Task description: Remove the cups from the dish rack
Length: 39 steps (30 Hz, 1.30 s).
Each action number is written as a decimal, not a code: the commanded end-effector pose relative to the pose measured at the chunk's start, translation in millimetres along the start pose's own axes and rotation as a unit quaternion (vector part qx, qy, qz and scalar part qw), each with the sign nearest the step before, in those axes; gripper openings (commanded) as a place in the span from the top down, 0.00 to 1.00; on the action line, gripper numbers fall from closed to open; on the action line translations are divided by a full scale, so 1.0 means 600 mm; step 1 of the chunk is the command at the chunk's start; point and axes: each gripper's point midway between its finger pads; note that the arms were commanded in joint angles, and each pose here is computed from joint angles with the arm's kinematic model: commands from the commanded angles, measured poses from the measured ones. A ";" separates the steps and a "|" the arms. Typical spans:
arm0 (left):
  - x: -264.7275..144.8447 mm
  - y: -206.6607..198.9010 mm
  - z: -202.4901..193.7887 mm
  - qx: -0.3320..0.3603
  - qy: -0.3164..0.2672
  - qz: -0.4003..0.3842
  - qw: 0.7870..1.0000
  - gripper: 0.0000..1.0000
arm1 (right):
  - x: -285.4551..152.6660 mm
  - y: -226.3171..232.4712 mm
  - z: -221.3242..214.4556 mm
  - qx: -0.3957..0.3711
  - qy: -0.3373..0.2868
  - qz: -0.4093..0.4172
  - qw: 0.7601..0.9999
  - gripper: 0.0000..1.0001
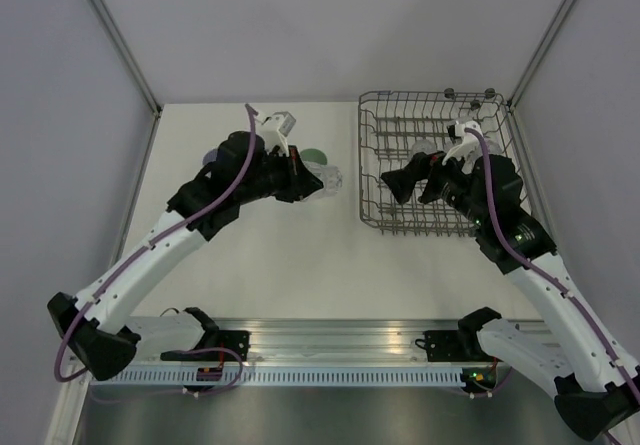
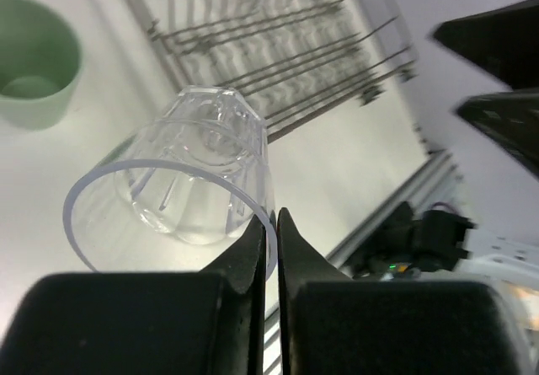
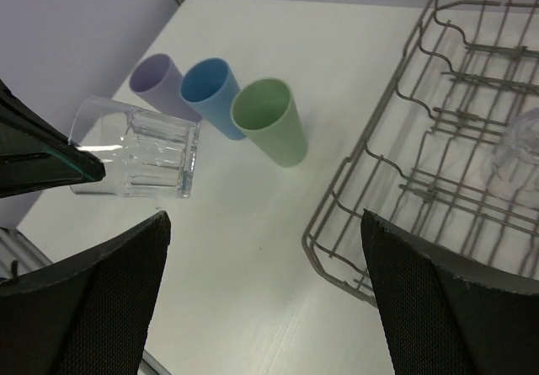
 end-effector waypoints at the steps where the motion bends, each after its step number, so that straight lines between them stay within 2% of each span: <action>1: 0.009 0.066 -0.061 0.053 0.107 0.112 0.987 0.98 | -0.026 -0.032 0.003 -0.051 0.011 -0.058 0.997 0.02; 2: 0.012 0.059 -0.059 0.066 0.117 0.117 0.984 0.98 | -0.029 -0.036 0.005 -0.056 0.010 -0.064 0.996 0.02; 3: 0.022 0.086 -0.092 0.071 0.165 0.153 0.972 0.98 | -0.035 -0.045 0.003 -0.061 0.012 -0.078 0.995 0.02; 5: 0.031 0.086 -0.102 0.091 0.193 0.170 0.962 0.98 | -0.041 -0.051 0.005 -0.067 0.012 -0.090 0.994 0.02; 7: 0.039 0.109 -0.133 0.104 0.239 0.205 0.943 0.98 | -0.047 -0.055 -0.001 -0.073 0.019 -0.095 0.993 0.02; 12: 0.061 0.125 -0.154 0.124 0.284 0.221 0.925 0.98 | -0.055 -0.064 -0.013 -0.081 0.031 -0.104 0.991 0.02; 17: 0.088 0.146 -0.193 0.157 0.356 0.233 0.892 0.98 | -0.063 -0.066 -0.014 -0.088 0.031 -0.106 0.990 0.02; 20: 0.105 0.149 -0.210 0.171 0.381 0.227 0.880 0.98 | -0.065 -0.065 -0.012 -0.090 0.029 -0.106 0.990 0.02; 24: 0.126 0.152 -0.228 0.185 0.404 0.221 0.868 0.98 | -0.064 -0.066 -0.016 -0.092 0.032 -0.106 0.990 0.02; 30: 0.153 0.154 -0.246 0.184 0.415 0.208 0.866 0.98 | -0.068 -0.066 -0.015 -0.095 0.031 -0.106 0.989 0.02; 35: 0.166 0.164 -0.278 0.179 0.438 0.204 0.857 0.98 | -0.070 -0.066 -0.014 -0.096 0.028 -0.105 0.989 0.02; 39: 0.171 0.164 -0.289 0.175 0.439 0.197 0.859 0.98 | -0.070 -0.066 -0.016 -0.096 0.030 -0.104 0.989 0.02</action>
Point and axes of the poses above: each gripper's point midway between its finger pads, its own x axis out along the fingers, its own y axis along the line the jaws close on, z = x × y, and after that the axes turned 7 degrees about x, right-handed
